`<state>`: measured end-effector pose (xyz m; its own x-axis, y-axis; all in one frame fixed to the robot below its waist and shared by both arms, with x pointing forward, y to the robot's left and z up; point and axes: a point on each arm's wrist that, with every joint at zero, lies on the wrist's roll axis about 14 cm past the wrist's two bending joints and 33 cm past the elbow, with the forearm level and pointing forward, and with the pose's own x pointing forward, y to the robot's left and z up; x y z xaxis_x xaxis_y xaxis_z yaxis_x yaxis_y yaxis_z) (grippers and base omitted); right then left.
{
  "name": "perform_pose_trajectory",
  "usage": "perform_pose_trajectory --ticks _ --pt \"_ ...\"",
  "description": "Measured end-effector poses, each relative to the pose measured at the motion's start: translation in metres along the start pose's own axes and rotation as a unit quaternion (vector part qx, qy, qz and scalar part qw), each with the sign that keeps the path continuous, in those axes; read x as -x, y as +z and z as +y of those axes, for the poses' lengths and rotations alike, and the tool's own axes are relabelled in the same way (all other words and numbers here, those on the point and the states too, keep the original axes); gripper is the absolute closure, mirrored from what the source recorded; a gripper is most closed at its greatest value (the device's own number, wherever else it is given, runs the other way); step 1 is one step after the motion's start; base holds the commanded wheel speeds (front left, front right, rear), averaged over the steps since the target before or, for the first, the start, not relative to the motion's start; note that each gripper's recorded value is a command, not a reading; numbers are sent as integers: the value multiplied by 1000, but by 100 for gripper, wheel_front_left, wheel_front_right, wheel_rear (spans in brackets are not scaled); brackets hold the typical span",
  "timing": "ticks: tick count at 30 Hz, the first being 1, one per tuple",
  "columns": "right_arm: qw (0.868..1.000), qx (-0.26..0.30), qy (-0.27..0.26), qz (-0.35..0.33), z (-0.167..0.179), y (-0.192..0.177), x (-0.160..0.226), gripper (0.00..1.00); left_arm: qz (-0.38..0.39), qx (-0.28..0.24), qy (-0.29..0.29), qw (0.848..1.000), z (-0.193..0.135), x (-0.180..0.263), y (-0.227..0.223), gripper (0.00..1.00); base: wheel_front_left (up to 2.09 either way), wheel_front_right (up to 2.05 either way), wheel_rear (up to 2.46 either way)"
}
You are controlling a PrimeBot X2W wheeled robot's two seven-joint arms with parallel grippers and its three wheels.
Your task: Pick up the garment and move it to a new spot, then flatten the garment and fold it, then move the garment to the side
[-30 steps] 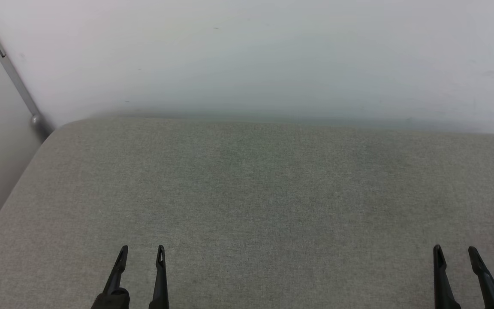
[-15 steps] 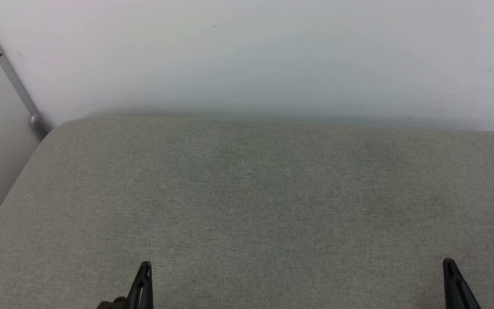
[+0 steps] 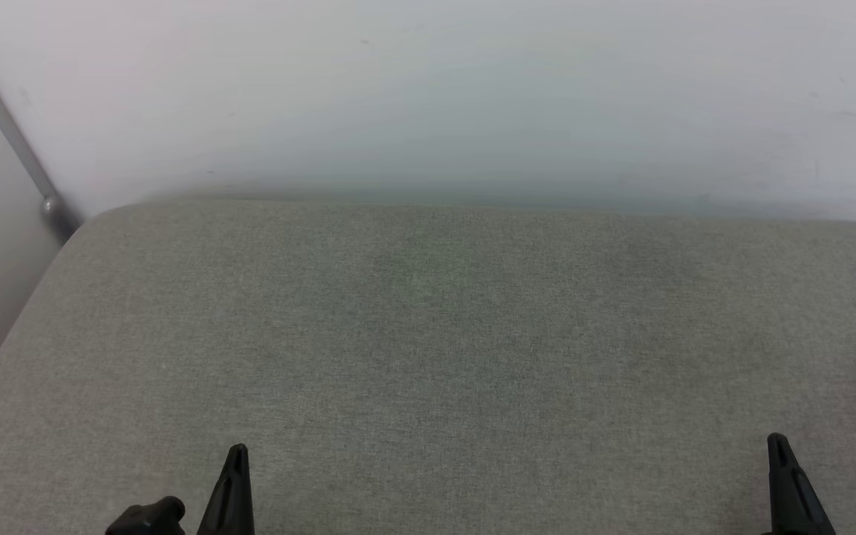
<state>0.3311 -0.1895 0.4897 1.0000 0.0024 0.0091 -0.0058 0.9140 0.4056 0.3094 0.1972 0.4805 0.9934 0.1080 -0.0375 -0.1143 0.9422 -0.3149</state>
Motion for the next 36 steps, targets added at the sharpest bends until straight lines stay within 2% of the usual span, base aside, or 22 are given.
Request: perform_pose_trajectory --ticks 17,36 --pt "991 -133 -18 5 -4 1 -13 100 18 140 7 990 4 -17 1 100 0 0 0" --pt "967 -254 -28 11 -6 0 -24 100 30 272 5 962 3 -31 3 100 0 0 0"
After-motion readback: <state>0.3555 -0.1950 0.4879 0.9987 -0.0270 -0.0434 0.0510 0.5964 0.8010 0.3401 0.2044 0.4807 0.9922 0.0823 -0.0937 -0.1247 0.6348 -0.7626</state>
